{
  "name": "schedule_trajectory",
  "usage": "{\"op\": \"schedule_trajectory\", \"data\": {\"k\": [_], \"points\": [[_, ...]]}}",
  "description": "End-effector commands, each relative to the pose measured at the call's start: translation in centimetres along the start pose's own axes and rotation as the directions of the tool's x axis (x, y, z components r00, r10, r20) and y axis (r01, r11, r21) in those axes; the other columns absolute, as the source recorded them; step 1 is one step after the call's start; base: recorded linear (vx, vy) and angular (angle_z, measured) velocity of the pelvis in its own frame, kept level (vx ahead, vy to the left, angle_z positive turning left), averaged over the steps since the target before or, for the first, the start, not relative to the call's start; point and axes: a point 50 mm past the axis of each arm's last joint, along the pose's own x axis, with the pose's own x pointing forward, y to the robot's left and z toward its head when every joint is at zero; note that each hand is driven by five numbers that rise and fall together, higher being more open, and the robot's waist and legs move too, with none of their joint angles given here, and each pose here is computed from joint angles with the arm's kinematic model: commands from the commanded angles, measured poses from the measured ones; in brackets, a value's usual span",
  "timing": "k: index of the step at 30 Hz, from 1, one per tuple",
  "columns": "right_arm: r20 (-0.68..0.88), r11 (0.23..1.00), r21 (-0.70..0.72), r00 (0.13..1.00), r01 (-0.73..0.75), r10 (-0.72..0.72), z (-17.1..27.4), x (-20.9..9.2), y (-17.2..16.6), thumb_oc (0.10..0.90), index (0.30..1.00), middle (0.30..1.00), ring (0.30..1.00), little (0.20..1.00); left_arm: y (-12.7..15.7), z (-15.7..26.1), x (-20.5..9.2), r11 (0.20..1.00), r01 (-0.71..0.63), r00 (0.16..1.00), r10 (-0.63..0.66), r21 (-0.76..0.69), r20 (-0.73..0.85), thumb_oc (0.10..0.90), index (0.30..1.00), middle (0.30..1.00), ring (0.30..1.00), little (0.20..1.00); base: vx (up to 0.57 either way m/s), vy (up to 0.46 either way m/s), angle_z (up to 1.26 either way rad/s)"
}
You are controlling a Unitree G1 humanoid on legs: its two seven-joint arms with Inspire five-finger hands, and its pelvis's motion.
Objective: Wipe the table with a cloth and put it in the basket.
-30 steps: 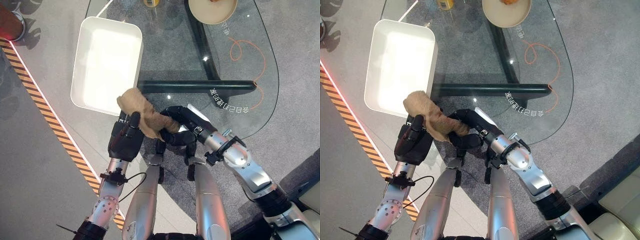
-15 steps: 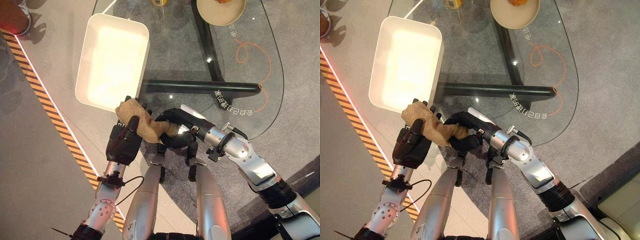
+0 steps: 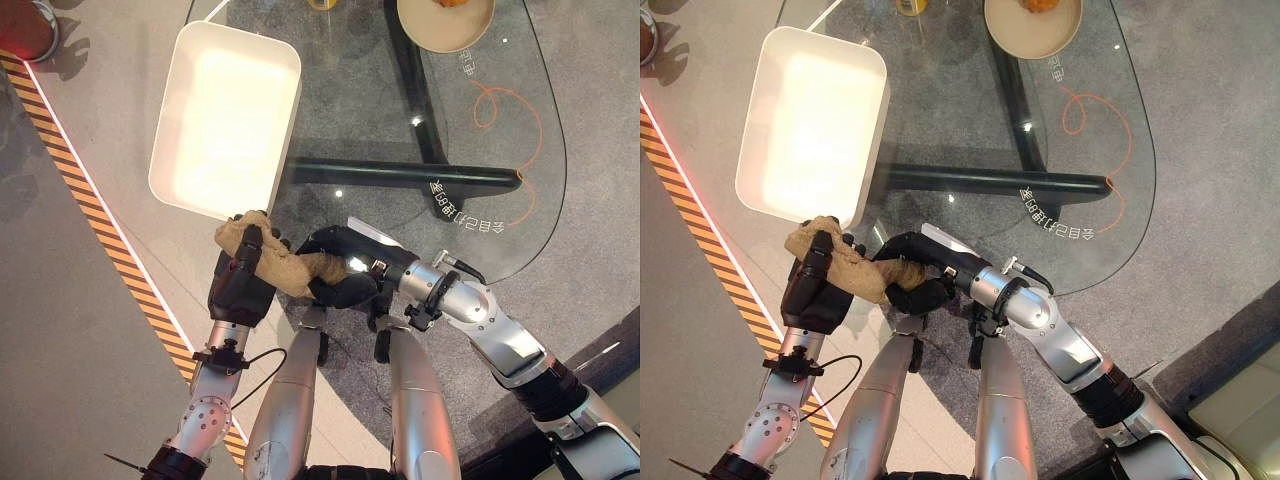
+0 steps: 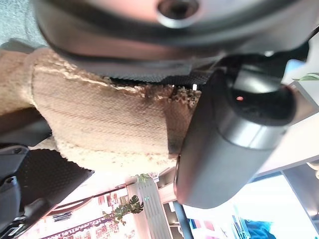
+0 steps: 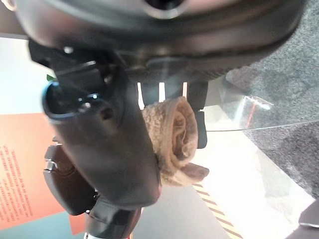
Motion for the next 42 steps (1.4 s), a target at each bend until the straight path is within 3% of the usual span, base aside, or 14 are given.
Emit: {"op": "schedule_trajectory", "data": {"k": [1,9,10,11,12,21,29,37,42], "points": [[0.14,1.0,0.009,0.99,-0.014,0.013,2.0,0.0,2.0,0.1,0.3,0.3,0.3,0.2,-6.5,2.5,3.2,0.919,0.392,0.903,-0.391,0.03,0.178,0.1,0.3,0.3,0.3,0.2,0.0,0.0,0.0],[0.189,0.991,0.102,0.976,0.089,-0.107,2.7,-0.1,1.6,0.1,0.3,0.3,0.3,0.2,-6.4,2.0,3.1,0.928,0.373,0.909,-0.37,0.021,0.192,0.1,0.3,0.3,0.3,0.2,0.0,0.0,0.0],[0.189,0.988,0.112,0.974,0.108,-0.128,2.6,-0.1,1.5,0.597,0.726,0.726,0.726,0.697,-6.4,2.0,3.1,0.928,0.372,0.909,-0.369,0.022,0.194,0.1,0.3,0.3,0.3,0.2,0.0,0.0,0.0],[0.189,0.988,0.112,0.974,0.108,-0.128,2.6,-0.1,1.5,0.597,0.726,0.726,0.726,0.697,-6.4,2.0,3.1,0.928,0.372,0.909,-0.369,0.022,0.194,0.1,0.3,0.3,0.3,0.2,0.0,0.0,0.0],[0.185,0.983,0.122,0.97,0.133,-0.155,2.5,-0.2,1.3,0.8,0.9,0.9,0.9,0.9,-6.3,2.0,3.0,0.929,0.369,0.909,-0.366,0.022,0.2,0.1,0.3,0.3,0.3,0.2,0.0,0.0,0.0],[0.17,0.964,0.16,0.956,0.214,-0.24,2.0,-1.1,0.7,0.8,0.9,0.9,0.9,0.9,-6.0,2.6,2.6,0.938,0.339,0.91,-0.347,0.075,0.228,0.1,0.3,0.3,0.3,0.2,0.0,0.0,0.0],[0.109,0.931,0.216,0.94,0.294,-0.323,0.7,-2.4,0.1,0.8,0.9,0.9,0.9,0.9,-6.0,5.6,2.5,0.921,0.229,0.89,-0.329,0.315,0.316,0.1,0.3,0.3,0.3,0.2,0.01,0.024,0.0],[0.041,0.923,0.234,0.946,0.304,-0.321,-0.5,-3.0,0.2,0.8,0.9,0.9,0.9,0.9,-7.7,8.1,3.3,0.808,0.085,0.863,-0.353,0.583,0.363,0.1,0.3,0.3,0.3,0.2,0.02,0.043,-0.03],[-0.006,0.925,0.242,0.954,0.291,-0.299,-1.2,-3.4,0.5,0.8,0.9,0.9,0.9,0.9,-8.7,9.7,3.5,0.674,-0.049,0.834,-0.378,0.737,0.401,0.1,0.3,0.3,0.3,0.2,0.03,0.045,-0.06]]}}
